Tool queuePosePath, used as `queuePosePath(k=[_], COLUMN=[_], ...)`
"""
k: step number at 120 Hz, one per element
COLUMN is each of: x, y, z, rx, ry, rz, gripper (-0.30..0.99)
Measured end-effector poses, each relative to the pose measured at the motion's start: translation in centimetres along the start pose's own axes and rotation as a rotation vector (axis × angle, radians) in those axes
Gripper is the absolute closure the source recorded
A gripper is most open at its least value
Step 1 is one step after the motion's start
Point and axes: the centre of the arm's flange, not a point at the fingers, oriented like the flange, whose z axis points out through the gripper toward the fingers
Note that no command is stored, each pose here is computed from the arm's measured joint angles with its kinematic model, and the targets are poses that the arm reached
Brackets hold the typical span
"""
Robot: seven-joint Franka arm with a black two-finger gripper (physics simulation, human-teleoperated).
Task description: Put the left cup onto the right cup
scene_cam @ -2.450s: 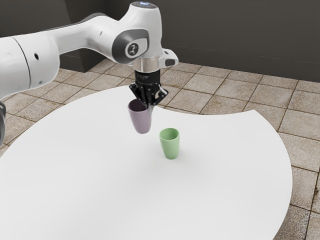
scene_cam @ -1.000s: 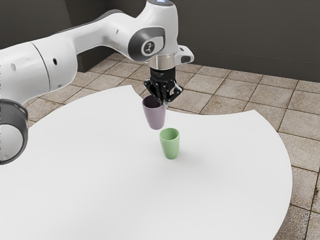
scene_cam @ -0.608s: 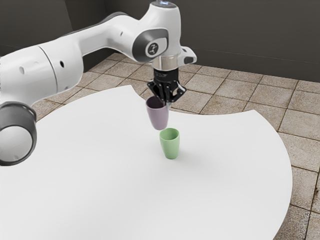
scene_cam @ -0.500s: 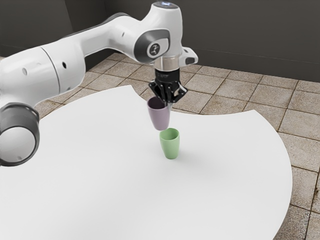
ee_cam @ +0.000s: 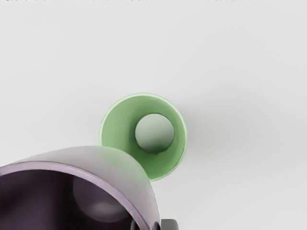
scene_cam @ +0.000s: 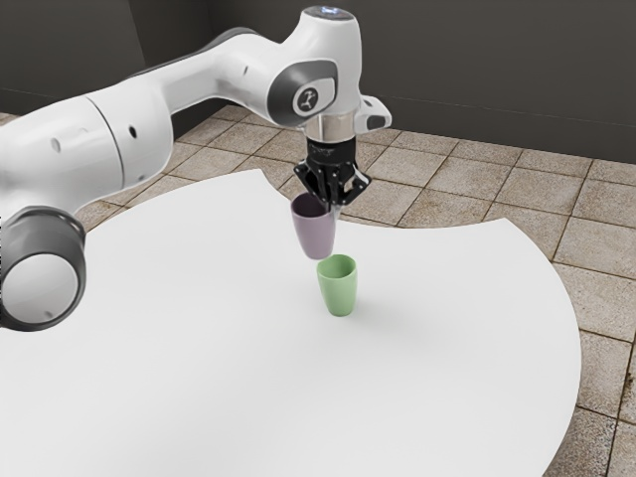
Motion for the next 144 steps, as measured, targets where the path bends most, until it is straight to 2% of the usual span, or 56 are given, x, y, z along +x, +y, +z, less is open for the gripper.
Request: queuePosePath(k=[144], x=[1.7], y=[0.1], z=[2.3], rx=[-0.01], ry=[0.006], rz=[0.004], gripper=[0.79])
